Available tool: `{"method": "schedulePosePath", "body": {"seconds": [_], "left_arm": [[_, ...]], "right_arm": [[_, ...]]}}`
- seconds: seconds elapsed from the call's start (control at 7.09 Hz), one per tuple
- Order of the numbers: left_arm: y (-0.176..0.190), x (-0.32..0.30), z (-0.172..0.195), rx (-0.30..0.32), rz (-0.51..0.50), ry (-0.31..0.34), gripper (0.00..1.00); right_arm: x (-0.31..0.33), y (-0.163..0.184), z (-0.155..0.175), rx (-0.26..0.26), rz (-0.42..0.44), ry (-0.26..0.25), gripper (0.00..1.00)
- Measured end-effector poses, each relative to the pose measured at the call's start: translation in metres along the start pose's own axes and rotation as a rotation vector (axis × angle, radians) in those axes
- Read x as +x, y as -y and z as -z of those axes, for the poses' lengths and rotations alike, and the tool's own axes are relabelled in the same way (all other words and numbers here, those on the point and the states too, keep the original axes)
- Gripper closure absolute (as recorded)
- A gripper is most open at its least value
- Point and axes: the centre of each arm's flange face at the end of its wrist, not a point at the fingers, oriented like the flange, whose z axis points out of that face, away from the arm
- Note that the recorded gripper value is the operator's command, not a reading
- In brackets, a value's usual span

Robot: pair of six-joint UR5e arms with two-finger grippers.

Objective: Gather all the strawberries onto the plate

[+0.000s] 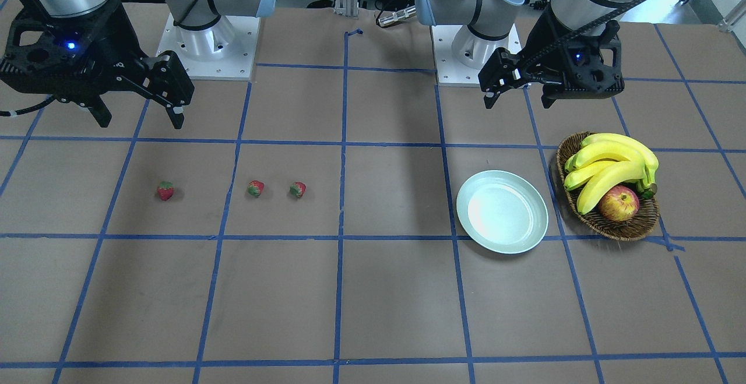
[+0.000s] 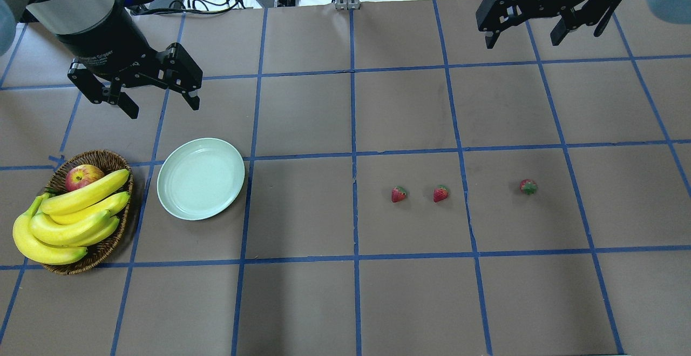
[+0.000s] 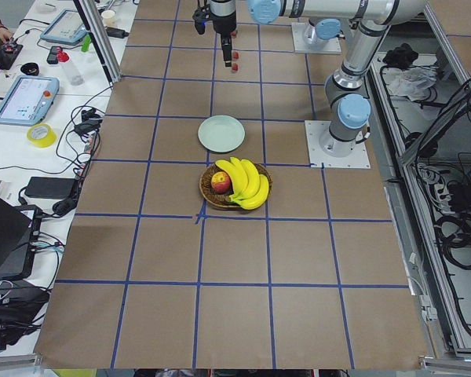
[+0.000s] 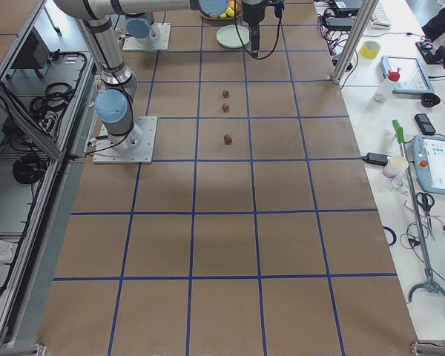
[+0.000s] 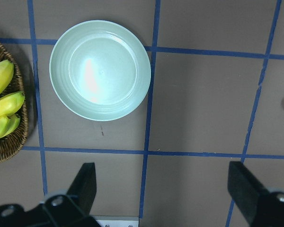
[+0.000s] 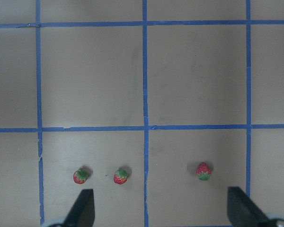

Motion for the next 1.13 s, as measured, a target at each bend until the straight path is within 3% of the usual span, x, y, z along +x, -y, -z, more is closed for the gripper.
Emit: {"method": "schedulePosePath", "body": {"seconds": [1.13], "left_arm": [[-0.0101, -0.0002, -0.0101, -0.021, -0.003, 0.010, 0.00]], "right_arm": [[-0.0009, -0.0010, 0.0005, -0.001, 0.005, -0.004, 0.00]]}}
